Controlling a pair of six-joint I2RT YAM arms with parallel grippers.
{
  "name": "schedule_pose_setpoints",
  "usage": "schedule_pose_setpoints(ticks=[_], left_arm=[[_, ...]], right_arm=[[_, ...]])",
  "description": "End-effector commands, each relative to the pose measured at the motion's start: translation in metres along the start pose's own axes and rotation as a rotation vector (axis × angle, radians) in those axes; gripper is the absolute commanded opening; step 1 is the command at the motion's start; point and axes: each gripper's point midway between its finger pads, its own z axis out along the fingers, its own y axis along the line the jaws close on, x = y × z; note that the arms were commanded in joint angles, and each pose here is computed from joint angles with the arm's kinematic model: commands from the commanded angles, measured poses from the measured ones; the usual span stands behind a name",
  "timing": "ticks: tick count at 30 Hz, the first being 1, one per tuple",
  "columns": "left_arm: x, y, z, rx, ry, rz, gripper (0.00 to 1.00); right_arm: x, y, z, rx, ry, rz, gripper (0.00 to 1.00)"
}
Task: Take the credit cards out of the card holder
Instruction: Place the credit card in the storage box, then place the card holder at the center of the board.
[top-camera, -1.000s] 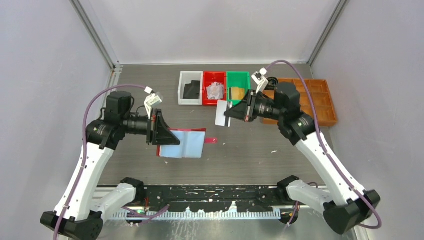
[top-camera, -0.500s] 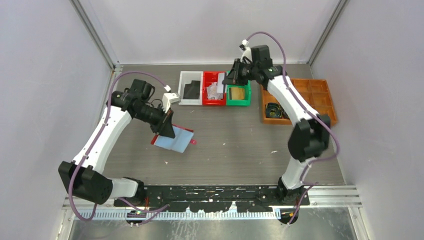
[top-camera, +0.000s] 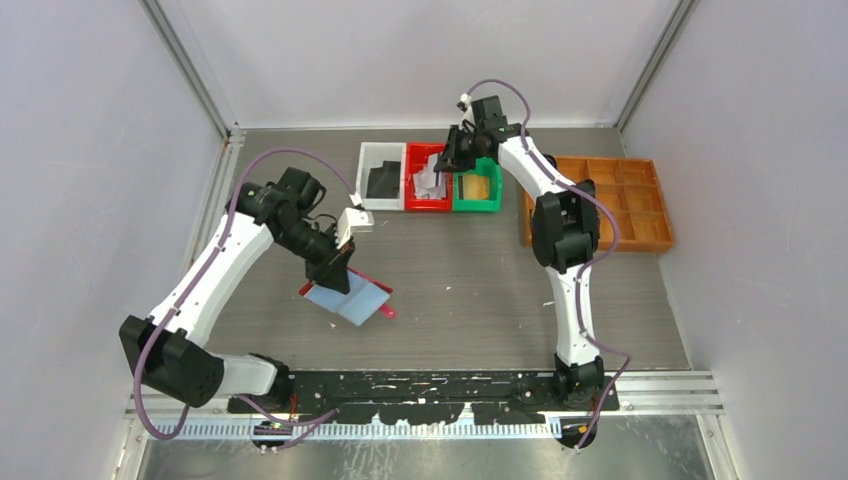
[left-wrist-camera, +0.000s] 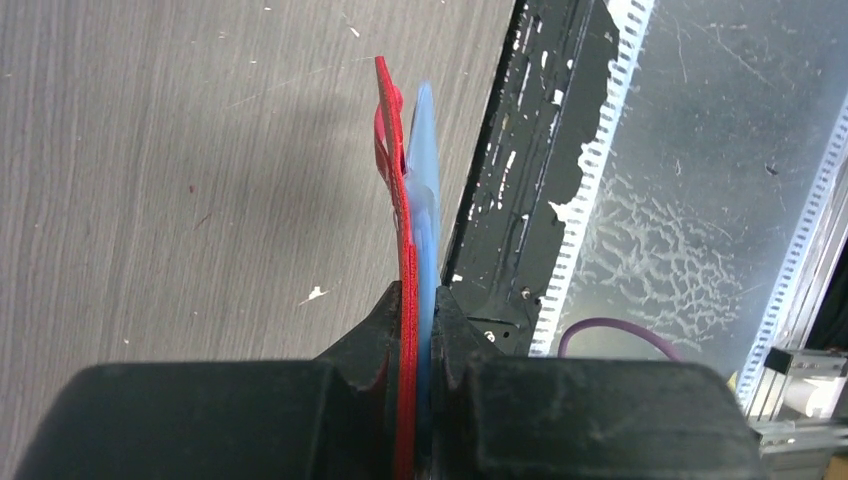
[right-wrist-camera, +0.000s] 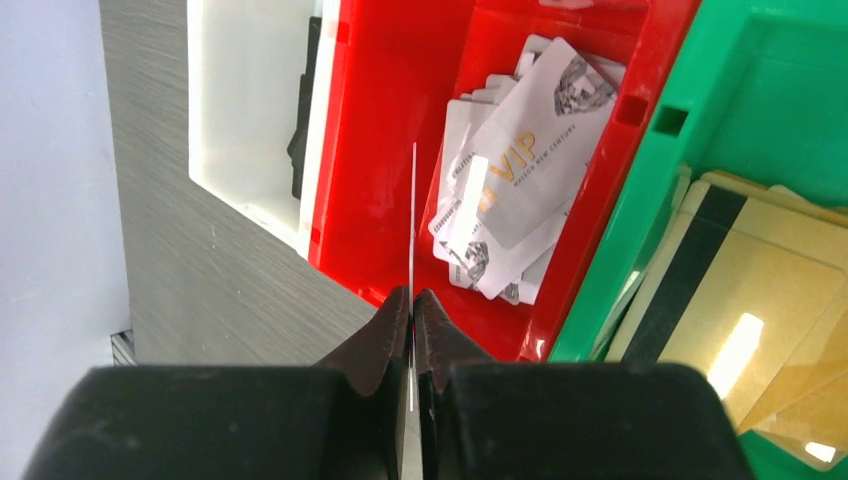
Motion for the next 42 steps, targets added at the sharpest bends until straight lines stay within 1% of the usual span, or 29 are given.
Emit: schedule_pose_setpoints(ticks=[1, 3, 5, 7, 9, 11, 14, 17, 18, 20, 22, 24, 26, 29, 31, 33, 36, 38, 40, 42], left_arm=[[-0.005, -0.019, -0.009, 0.026, -0.017, 0.082, 0.00], [-0.007, -0.024, -0.011, 0.037, -0.025, 0.081, 0.00], [-0.007, -0.029, -0.013, 0.044, -0.019, 0.090, 0.00], [-0.005, -0.035, -0.013, 0.056, 0.003, 0.115, 0.00], [-0.005, -0.038, -0.014, 0.053, 0.012, 0.139, 0.00], [-0.004, -0.040, -0.015, 0.047, 0.009, 0.170, 0.00], [-0.006, -0.040, -0.017, 0.025, -0.001, 0.199, 0.00], [-0.008, -0.043, -0.021, 0.017, -0.011, 0.213, 0.00], [-0.009, -0.043, -0.022, 0.015, -0.014, 0.221, 0.00], [-0.012, -0.048, -0.025, 0.030, -0.025, 0.252, 0.00], [-0.017, -0.053, -0.028, 0.044, -0.051, 0.288, 0.00], [-0.023, -0.056, -0.030, 0.042, -0.082, 0.316, 0.00], [-0.028, -0.057, -0.033, 0.038, -0.102, 0.347, 0.00], [-0.035, -0.057, -0.037, 0.014, -0.135, 0.413, 0.00], [-0.042, -0.054, -0.039, -0.022, -0.165, 0.451, 0.00], [-0.048, -0.050, -0.041, -0.059, -0.193, 0.472, 0.00], [-0.052, -0.048, -0.043, -0.078, -0.192, 0.474, 0.00], [-0.051, -0.045, -0.041, -0.076, -0.165, 0.452, 0.00], [-0.051, -0.037, -0.040, -0.104, -0.137, 0.412, 0.00], [-0.050, -0.027, -0.039, -0.141, -0.116, 0.404, 0.00]], right_arm=[[-0.037, 0.025, -0.009, -0.054, -0.107, -0.054, 0.12], [-0.036, 0.022, -0.006, -0.056, -0.105, -0.047, 0.14], [-0.035, 0.021, -0.003, -0.054, -0.105, -0.048, 0.18], [-0.035, 0.020, -0.003, -0.045, -0.109, -0.051, 0.26], [-0.037, 0.019, -0.007, -0.029, -0.122, -0.055, 0.37], [-0.039, 0.021, -0.013, -0.021, -0.141, -0.067, 0.41], [-0.045, 0.027, -0.029, -0.004, -0.173, -0.082, 0.46], [-0.048, 0.043, -0.055, -0.004, -0.213, -0.108, 0.49], [-0.047, 0.050, -0.065, -0.010, -0.225, -0.122, 0.50], [-0.038, 0.073, -0.084, -0.077, -0.231, -0.155, 0.55], [-0.015, 0.108, -0.102, -0.225, -0.201, -0.200, 0.63], [0.021, 0.144, -0.120, -0.393, -0.141, -0.244, 0.70], [0.065, 0.175, -0.136, -0.528, -0.076, -0.293, 0.75], [0.131, 0.211, -0.158, -0.674, -0.015, -0.385, 0.84], [0.165, 0.229, -0.172, -0.726, 0.014, -0.416, 0.88], [0.190, 0.246, -0.187, -0.790, 0.015, -0.437, 0.90], [0.221, 0.267, -0.206, -0.872, 0.003, -0.470, 0.93], [0.239, 0.274, -0.206, -0.873, 0.025, -0.477, 0.93], [0.251, 0.277, -0.203, -0.863, 0.064, -0.470, 0.91], [0.257, 0.276, -0.193, -0.829, 0.072, -0.457, 0.88]])
